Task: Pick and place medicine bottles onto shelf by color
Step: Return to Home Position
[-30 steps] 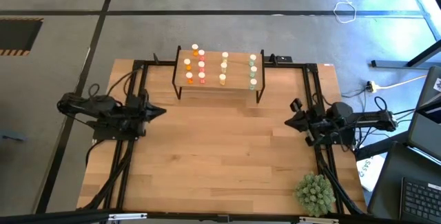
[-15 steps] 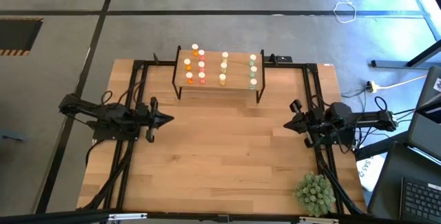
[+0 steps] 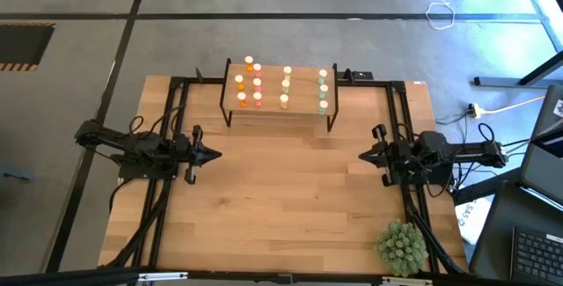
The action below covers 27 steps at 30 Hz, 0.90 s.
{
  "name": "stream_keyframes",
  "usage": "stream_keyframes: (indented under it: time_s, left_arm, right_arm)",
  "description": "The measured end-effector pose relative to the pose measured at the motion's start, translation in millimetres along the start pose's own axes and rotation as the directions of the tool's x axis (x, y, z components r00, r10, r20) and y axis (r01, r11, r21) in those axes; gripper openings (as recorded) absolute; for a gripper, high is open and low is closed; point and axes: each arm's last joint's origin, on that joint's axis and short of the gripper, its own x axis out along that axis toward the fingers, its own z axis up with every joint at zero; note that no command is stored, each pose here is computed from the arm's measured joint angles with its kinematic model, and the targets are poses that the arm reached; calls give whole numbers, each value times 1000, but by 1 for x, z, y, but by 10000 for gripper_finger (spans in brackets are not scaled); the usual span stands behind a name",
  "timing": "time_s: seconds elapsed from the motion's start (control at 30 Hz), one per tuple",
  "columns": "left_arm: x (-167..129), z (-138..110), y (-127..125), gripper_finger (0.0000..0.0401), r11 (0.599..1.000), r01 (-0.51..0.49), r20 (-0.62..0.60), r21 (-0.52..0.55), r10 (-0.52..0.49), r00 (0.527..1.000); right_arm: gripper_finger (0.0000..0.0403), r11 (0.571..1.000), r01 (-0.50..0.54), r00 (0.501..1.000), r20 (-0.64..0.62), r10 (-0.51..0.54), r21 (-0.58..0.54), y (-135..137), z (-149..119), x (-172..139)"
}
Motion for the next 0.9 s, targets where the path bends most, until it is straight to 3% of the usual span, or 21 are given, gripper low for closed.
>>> stream_keyframes:
  time_s: [0.9]
  left_arm:
    - [0,0,0,28,1000,-2,0,0,2,1000]
  right_arm:
    - [32,999,4,1000,-1,-4,42,0,0,0]
